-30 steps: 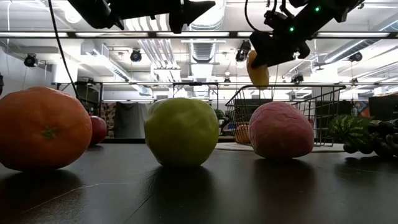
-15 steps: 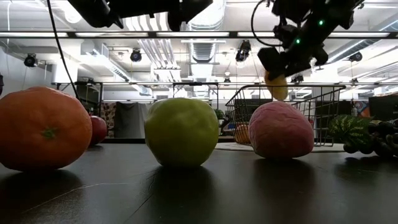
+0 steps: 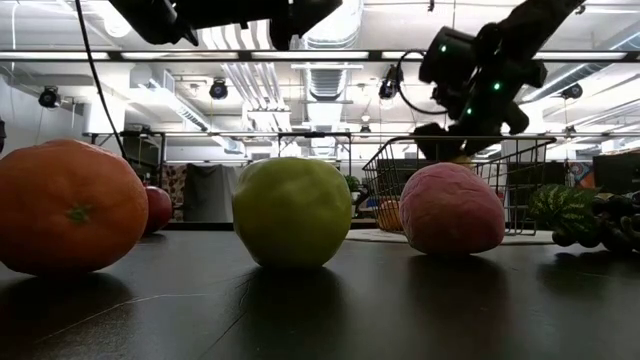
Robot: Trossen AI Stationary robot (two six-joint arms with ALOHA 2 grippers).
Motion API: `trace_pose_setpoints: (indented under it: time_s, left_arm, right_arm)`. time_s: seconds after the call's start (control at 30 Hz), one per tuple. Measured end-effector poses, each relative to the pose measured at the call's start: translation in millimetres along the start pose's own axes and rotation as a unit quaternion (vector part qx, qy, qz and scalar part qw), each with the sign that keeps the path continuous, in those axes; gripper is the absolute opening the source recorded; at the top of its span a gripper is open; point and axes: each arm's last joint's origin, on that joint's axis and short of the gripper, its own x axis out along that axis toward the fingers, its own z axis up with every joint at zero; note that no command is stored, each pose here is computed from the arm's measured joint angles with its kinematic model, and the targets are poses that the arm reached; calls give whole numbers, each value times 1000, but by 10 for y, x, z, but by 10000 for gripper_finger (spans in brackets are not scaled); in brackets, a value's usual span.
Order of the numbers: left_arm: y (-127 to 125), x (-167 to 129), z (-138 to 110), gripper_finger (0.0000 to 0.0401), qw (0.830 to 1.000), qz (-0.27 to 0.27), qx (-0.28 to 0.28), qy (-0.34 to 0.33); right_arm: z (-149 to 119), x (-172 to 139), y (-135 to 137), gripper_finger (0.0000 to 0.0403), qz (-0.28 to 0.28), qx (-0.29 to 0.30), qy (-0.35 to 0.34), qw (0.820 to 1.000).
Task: Build produce basket
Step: Put the yellow mango into the wire basket, then put the orange into the wire basket
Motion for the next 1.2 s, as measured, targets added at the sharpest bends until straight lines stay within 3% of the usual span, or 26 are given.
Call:
trace_pose_setpoints:
  time_s: [0.37, 0.7, 0.83, 0.97, 1.2]
  left_arm:
    - [5, 0, 0, 332, 1000, 1, 0, 0]
    - [5, 0, -1, 332, 1000, 1, 0, 0]
    - [5, 0, -13, 332, 1000, 1, -1, 7]
    - [4, -2, -68, 332, 999, 1, -5, 35]
    - [-46, -18, -181, 332, 995, -4, -33, 94]
  right_arm:
    - [-20, 77, 147, 274, -4, -13, 9, 1000]
    - [112, -20, 47, 288, 5, 4, -3, 1000]
    - [186, -95, -40, 284, 16, -8, -7, 1000]
    - [317, -215, -136, 271, 81, -21, 1, 997]
    - [582, -476, -372, 192, 191, -42, -22, 980]
